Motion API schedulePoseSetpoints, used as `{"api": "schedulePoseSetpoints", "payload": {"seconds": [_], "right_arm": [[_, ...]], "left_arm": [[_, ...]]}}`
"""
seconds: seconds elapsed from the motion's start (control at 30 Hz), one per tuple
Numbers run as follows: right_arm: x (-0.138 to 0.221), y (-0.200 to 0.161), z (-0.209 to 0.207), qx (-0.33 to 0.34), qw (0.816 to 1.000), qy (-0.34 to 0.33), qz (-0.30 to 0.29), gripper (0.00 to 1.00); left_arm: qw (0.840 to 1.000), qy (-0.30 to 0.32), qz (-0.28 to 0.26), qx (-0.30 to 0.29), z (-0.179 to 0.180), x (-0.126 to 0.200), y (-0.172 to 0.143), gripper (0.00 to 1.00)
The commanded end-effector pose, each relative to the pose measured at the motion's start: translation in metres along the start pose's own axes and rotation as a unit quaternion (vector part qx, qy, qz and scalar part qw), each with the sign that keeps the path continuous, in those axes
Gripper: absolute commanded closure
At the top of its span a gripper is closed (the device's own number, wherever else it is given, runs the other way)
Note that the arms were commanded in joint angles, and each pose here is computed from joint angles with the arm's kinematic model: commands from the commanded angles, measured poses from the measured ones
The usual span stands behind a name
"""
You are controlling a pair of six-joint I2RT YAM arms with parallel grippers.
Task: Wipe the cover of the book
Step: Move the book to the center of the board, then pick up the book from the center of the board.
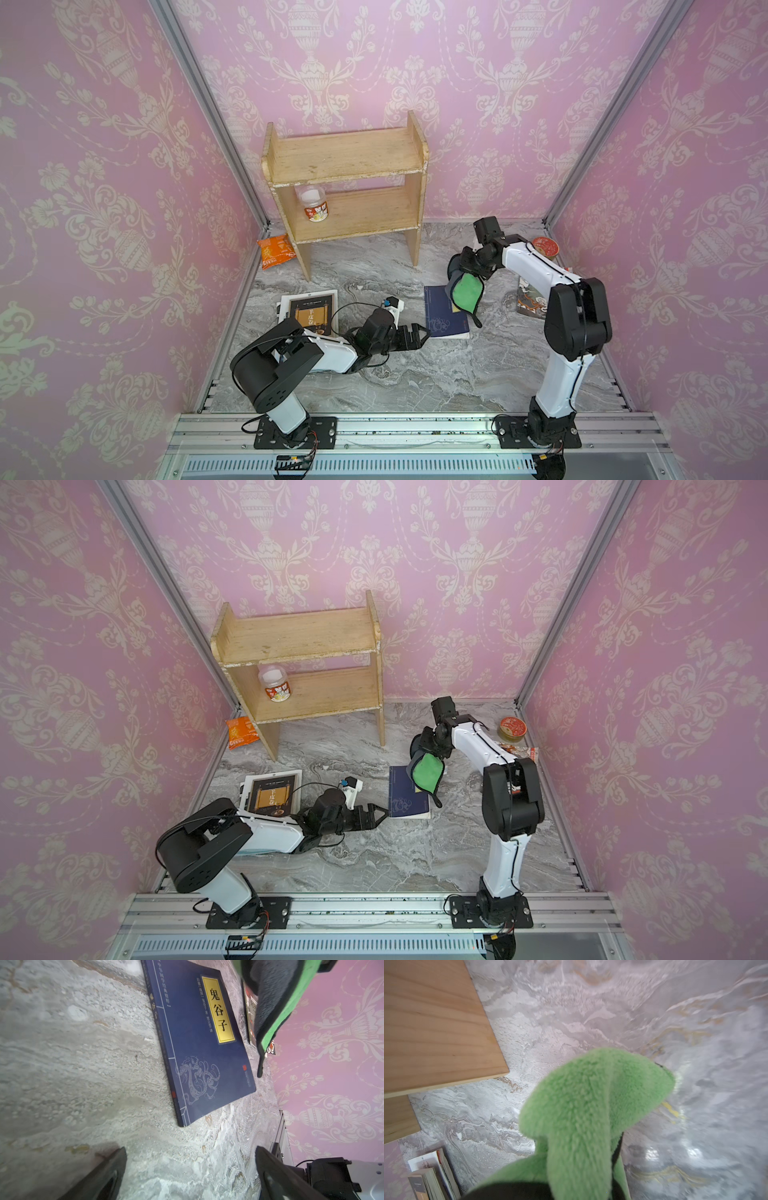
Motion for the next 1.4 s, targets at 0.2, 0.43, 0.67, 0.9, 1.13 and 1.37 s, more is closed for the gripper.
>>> {"api": "schedulePoseSetpoints", "payload": {"seconds": [0.2, 0.43, 0.67, 0.9, 1.13, 1.37], "right_arm": [[-0.024, -0.082, -0.031, 0.025, 0.997, -0.007, 0.074, 1.00], [-0.040, -0.120, -0.059, 0.015, 0.992, -0.053, 0.110, 1.00], [-0.053, -0.148, -0.076, -0.004, 0.988, -0.054, 0.142, 1.00], [-0.059, -0.160, -0.081, -0.029, 0.987, -0.040, 0.152, 1.00], [-0.060, -0.163, -0.083, -0.029, 0.986, -0.043, 0.155, 1.00], [-0.069, -0.173, -0.083, -0.057, 0.982, -0.017, 0.180, 1.00]], "left_arm": [[0.996, 0.045, 0.036, 0.069, 0.020, -0.029, -0.011, 0.01], [0.994, 0.017, 0.045, 0.093, 0.020, -0.043, -0.010, 0.02], [0.993, -0.045, 0.047, 0.099, 0.005, -0.046, -0.005, 0.11], [0.990, -0.111, 0.045, 0.079, -0.021, -0.039, 0.005, 0.21], [0.992, -0.037, 0.056, 0.107, -0.005, -0.047, 0.001, 0.17], [0.990, 0.085, 0.064, 0.091, 0.011, -0.048, -0.002, 0.08]]}}
Point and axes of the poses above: each gripper's point midway between its finger pads, its own x axis back along the fingers, its own z axis along the line the jaws close on, y = z × x, the point moved 10 cm from there along x, back along the fingers, and after that the axes turned 3 degrees about x, right-handed, at the moved point
